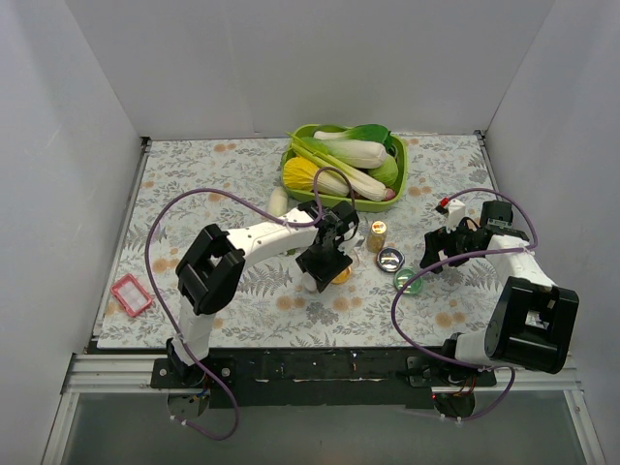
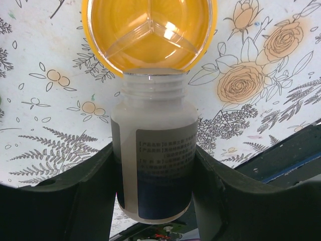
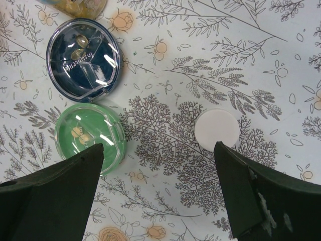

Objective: Sort the pills into containers

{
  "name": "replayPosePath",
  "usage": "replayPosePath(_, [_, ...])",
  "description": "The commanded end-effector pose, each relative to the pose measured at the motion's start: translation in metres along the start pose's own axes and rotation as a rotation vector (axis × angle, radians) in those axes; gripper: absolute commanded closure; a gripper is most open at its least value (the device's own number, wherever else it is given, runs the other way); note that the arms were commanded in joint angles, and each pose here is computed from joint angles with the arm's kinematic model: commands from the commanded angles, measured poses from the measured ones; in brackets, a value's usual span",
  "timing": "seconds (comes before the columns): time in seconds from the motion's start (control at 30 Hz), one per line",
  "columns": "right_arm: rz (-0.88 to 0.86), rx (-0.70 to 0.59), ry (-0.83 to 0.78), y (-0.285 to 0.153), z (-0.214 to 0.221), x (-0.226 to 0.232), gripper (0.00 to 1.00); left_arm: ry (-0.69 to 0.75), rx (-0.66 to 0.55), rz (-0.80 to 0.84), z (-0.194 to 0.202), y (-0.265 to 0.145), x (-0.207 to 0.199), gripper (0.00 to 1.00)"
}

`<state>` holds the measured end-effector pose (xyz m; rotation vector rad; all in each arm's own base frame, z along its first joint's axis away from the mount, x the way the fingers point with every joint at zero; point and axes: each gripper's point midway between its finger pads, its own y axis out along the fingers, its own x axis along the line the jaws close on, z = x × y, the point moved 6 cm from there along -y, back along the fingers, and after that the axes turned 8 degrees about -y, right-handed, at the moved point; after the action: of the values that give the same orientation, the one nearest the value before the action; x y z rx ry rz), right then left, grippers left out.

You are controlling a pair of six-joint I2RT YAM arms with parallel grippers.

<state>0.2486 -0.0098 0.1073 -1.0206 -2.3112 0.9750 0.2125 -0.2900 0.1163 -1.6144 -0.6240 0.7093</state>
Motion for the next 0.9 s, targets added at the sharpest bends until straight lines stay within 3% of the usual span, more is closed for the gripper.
replayPosePath(0.0, [-0.008, -0.019, -0.014, -0.0014, -0.0053, -0.0030, 0.02, 0.028, -0.068, 0.022, 0.0030, -0.0283, 0.0013, 1.00])
replayPosePath(0.87, [-0.012, -0.014, -0.010, -0.0005, -0.0039, -0.0026, 0.02, 0.079, -0.049, -0.039, 0.0020, -0.0253, 0.0079, 1.00])
